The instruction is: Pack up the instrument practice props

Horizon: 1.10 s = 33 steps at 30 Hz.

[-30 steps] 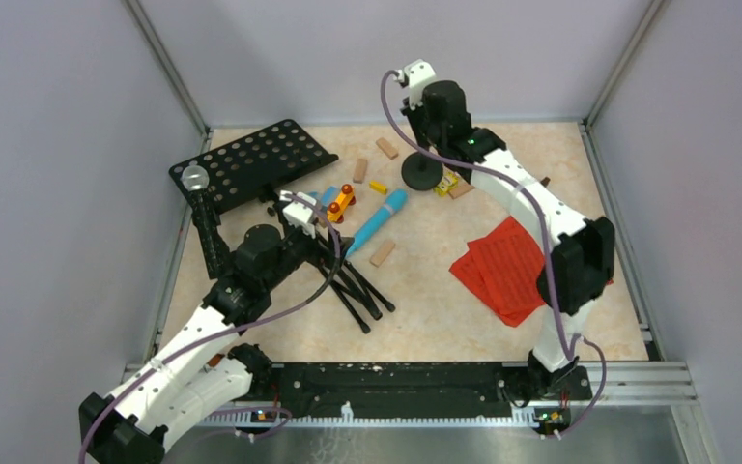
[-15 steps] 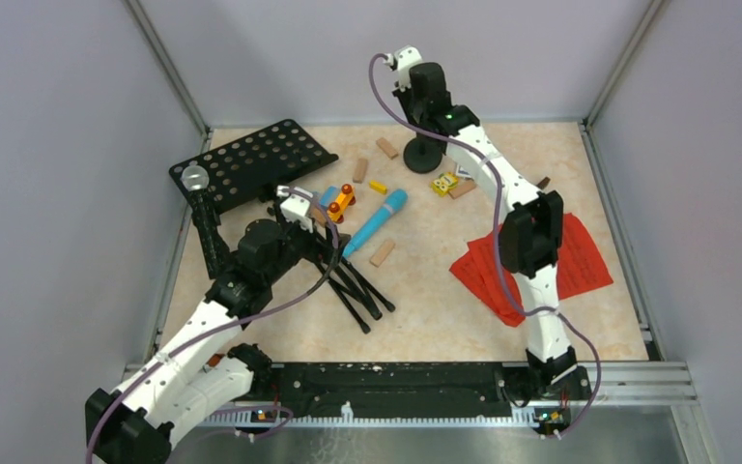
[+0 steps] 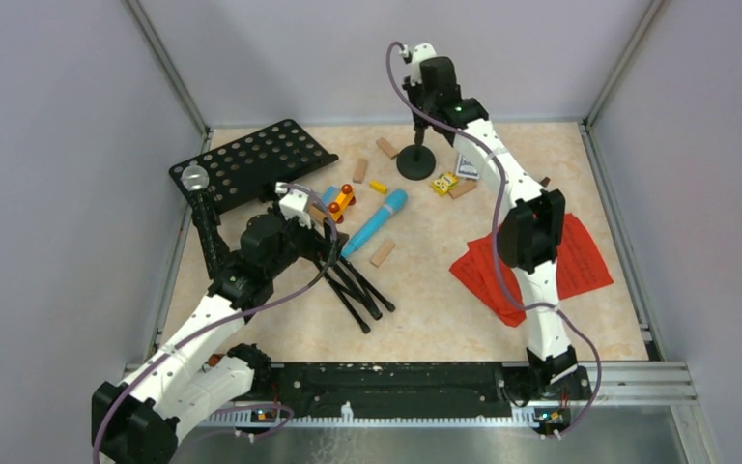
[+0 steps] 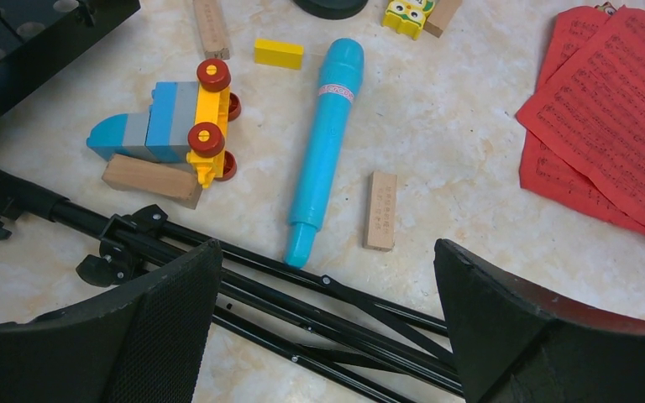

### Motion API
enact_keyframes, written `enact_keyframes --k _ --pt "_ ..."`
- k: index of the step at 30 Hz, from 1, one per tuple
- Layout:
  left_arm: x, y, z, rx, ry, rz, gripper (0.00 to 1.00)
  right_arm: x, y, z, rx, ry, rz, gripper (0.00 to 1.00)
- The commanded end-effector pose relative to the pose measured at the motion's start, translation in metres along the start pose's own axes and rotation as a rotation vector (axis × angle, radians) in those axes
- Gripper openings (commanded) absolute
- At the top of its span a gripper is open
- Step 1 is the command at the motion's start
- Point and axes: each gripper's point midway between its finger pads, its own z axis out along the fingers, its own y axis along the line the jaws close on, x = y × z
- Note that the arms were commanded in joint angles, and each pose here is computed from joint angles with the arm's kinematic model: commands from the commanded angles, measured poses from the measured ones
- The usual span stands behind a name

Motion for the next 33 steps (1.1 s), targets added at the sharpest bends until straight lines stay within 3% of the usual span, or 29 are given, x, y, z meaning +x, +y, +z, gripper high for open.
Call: enact_keyframes --k 1,7,13,21,24,29,33 --pt "-0.026 -0.004 -0.002 0.012 -0.071 -0.009 0.99 -0.03 -0.016 -0.005 0.003 -0.081 0.061 0.27" --pt "-0.031 -0.003 -0.007 0.005 -0.101 0.0 0.99 -0.053 -0.02 -0.019 0.004 -0.146 0.072 0.6" --pt "-0.045 0.009 -0.016 -0.09 -0.102 -0.043 0.99 -0.087 -0.03 -0.069 0.015 -0.232 0.114 0.79" --pt "-0.121 -0.008 -0.07 -0.091 -0.216 -0.147 0.99 -0.075 -0.02 -0.162 -0.086 -0.387 0.171 0.8" --pt "-0.156 -0.009 -0.099 -0.124 -0.276 -0.198 0.99 -0.048 0.02 -0.194 -0.259 -0.443 0.153 0.8" --pt "-0.183 -0.011 -0.136 -0.166 -0.293 -0.266 0.99 0.003 0.13 -0.244 -0.624 -0.516 -0.121 0.84" --pt "-0.194 -0.02 -0.156 -0.133 -0.315 -0.288 0.99 0.043 0.216 -0.264 -0.871 -0.541 -0.212 0.85"
